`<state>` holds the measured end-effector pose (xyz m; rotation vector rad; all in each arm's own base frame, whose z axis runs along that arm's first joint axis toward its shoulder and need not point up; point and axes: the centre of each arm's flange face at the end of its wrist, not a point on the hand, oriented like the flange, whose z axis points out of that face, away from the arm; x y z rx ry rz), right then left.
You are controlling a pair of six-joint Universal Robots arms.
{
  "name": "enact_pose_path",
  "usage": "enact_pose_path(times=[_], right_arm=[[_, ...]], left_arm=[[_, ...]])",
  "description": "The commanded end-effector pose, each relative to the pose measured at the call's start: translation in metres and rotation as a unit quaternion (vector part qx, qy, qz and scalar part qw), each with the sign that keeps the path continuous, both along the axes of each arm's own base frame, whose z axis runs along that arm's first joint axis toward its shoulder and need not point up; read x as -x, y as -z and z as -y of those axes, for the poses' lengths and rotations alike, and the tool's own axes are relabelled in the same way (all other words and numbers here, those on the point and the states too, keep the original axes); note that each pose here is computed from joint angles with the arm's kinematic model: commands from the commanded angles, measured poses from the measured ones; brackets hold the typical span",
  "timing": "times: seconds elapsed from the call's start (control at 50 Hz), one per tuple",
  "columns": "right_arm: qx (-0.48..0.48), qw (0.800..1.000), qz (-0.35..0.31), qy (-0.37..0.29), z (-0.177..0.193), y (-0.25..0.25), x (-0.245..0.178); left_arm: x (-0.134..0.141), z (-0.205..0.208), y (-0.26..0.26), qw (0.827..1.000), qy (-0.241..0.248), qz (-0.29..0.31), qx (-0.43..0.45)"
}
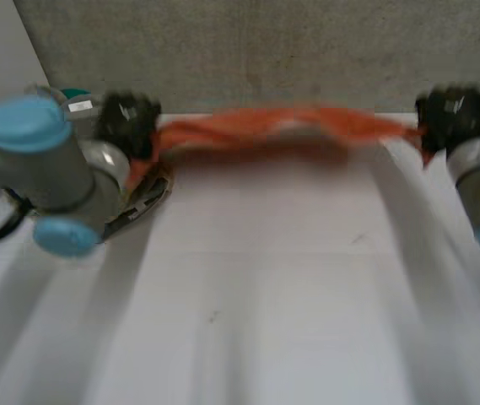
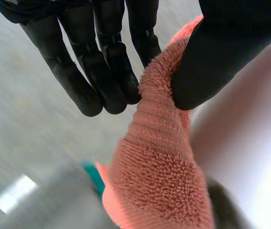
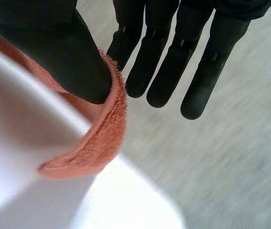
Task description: Fold the laundry.
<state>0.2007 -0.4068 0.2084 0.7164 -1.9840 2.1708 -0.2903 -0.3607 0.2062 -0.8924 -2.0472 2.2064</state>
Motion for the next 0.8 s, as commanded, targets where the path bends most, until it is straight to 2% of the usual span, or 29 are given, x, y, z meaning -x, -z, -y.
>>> enact_pose_path(times=[0.02, 0.14, 0.34, 0.54, 0.68, 0.8], right_arm=[[-0.111, 0.991, -0.08, 0.007, -0.024, 0.062, 0.025], [-0.152, 0.982, -0.115, -0.001, -0.037, 0.062, 0.032], [-0.171, 0.981, -0.087, -0.013, -0.044, 0.056, 0.036], [-0.179, 0.98, -0.082, -0.012, -0.048, 0.062, 0.037], [-0.182, 0.98, -0.082, -0.019, -0.048, 0.064, 0.036], [-0.181, 0.98, -0.085, -0.02, -0.048, 0.065, 0.037]], left_arm=[[-0.01, -0.045, 0.055, 0.99, 0.014, 0.081, -0.111], [-0.019, -0.066, 0.041, 0.983, 0.017, 0.11, -0.146], [-0.026, -0.05, -0.016, 0.994, -0.004, 0.053, -0.093], [-0.021, -0.034, 0.012, 0.986, -0.01, 0.068, -0.151], [-0.014, -0.005, 0.016, 0.987, -0.013, 0.065, -0.144], [-0.013, 0.005, 0.029, 0.976, -0.015, 0.1, -0.191]])
